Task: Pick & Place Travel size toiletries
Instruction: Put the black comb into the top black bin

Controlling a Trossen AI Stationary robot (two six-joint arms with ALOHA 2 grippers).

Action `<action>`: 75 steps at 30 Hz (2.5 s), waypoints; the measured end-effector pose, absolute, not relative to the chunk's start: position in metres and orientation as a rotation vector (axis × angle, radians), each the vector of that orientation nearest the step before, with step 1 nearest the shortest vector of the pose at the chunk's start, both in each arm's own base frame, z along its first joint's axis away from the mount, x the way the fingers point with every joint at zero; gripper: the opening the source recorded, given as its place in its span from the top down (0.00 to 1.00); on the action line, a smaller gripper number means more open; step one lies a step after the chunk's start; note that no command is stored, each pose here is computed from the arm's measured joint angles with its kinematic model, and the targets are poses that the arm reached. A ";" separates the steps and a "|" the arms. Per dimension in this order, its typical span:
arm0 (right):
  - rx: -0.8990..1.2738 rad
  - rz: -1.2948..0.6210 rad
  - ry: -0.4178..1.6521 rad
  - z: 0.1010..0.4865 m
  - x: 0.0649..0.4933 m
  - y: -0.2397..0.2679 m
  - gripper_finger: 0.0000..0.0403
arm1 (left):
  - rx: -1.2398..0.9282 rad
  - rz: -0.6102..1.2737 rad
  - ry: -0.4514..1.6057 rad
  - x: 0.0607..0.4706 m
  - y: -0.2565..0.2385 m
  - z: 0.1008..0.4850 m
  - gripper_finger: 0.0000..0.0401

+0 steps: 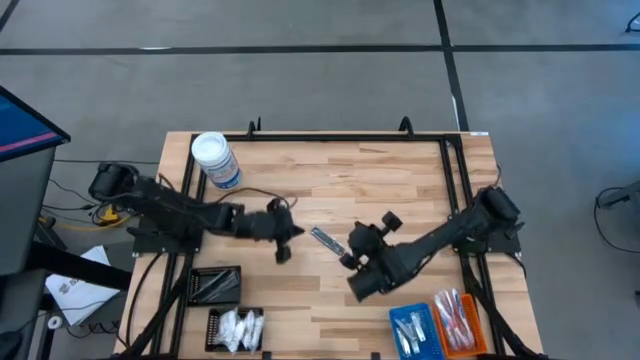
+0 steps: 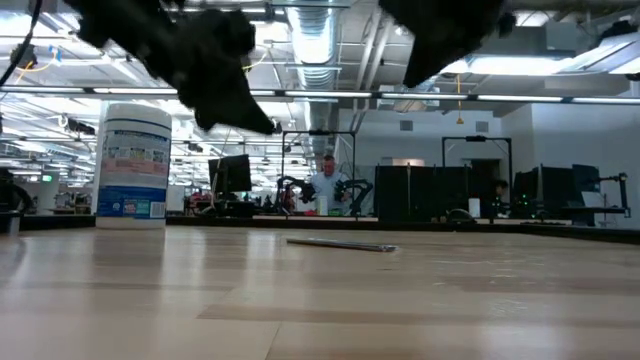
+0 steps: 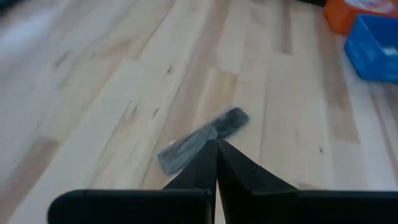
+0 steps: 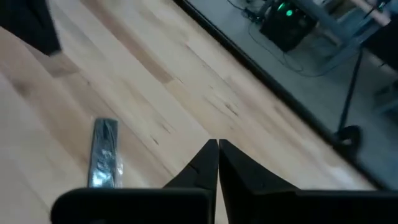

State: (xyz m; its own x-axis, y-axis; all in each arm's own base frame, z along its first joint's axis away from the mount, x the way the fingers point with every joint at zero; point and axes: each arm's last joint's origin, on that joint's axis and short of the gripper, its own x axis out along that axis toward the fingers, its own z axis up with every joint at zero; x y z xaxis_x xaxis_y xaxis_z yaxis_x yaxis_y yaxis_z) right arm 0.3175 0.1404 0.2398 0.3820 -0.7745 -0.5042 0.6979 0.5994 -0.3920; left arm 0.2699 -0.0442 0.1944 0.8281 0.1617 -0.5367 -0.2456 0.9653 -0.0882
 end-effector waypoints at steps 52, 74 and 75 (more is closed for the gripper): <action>0.309 -0.393 0.425 0.168 0.303 0.071 1.00 | -0.180 0.274 0.753 0.317 -0.020 0.120 1.00; 0.305 -0.395 0.433 0.167 0.303 0.071 1.00 | -0.160 0.294 0.769 0.321 -0.020 0.116 1.00; 0.305 -0.395 0.433 0.167 0.303 0.071 1.00 | -0.161 0.294 0.767 0.321 -0.020 0.116 1.00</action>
